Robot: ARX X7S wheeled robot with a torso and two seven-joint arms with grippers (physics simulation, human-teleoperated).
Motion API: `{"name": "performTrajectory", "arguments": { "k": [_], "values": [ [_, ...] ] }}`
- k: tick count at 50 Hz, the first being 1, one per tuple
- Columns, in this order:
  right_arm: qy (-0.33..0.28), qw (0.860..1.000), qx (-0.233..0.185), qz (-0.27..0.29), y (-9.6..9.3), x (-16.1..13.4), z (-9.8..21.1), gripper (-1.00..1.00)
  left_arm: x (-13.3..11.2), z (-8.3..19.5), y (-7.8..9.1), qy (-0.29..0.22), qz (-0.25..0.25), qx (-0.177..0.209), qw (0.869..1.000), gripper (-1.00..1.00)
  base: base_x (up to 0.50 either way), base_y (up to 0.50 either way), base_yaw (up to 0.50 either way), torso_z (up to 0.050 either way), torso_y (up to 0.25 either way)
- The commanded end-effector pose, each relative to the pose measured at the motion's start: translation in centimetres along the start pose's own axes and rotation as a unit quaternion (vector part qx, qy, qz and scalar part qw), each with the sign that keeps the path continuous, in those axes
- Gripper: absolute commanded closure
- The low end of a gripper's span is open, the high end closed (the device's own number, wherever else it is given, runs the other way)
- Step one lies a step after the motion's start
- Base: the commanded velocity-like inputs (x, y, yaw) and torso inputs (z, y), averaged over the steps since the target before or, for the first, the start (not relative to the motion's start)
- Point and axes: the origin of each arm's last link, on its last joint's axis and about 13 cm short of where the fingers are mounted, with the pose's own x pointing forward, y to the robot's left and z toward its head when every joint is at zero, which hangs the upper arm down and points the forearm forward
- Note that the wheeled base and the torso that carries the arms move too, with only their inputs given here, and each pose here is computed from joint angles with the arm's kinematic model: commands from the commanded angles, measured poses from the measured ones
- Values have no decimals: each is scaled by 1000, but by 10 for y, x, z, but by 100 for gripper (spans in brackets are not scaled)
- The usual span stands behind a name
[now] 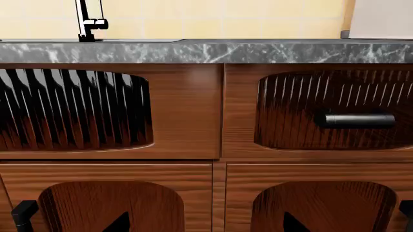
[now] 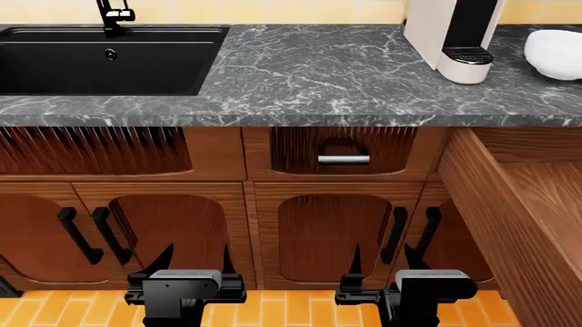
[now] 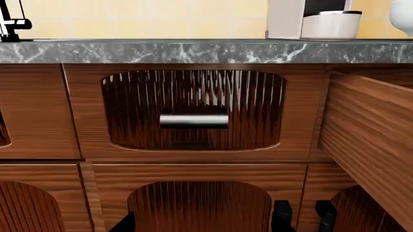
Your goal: Place the bar in the bowl and close the drawer.
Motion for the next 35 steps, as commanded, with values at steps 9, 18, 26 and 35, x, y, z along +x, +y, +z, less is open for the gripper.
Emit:
{"name": "performTrajectory", "arguments": {
  "k": [9, 18, 26, 35],
  "values": [
    [5, 1000, -7, 6, 1, -1, -2, -100, 0, 0, -1, 0, -1, 5, 1000, -100, 0, 0, 0, 0, 0],
    [6, 1000, -9, 7, 1, -1, -2, -100, -3, 2, -1, 3, -18, 0, 1000, -100, 0, 0, 0, 0, 0],
    [6, 1000, -8, 8, 1, -1, -2, -100, 0, 3, 1, 10, -2, -20, 1000, -100, 0, 0, 0, 6, 0],
    [11, 1000, -14, 4, 2, -1, -2, -100, 0, 3, 1, 17, -7, -23, 1000, -100, 0, 0, 0, 50, 0]
  ]
}}
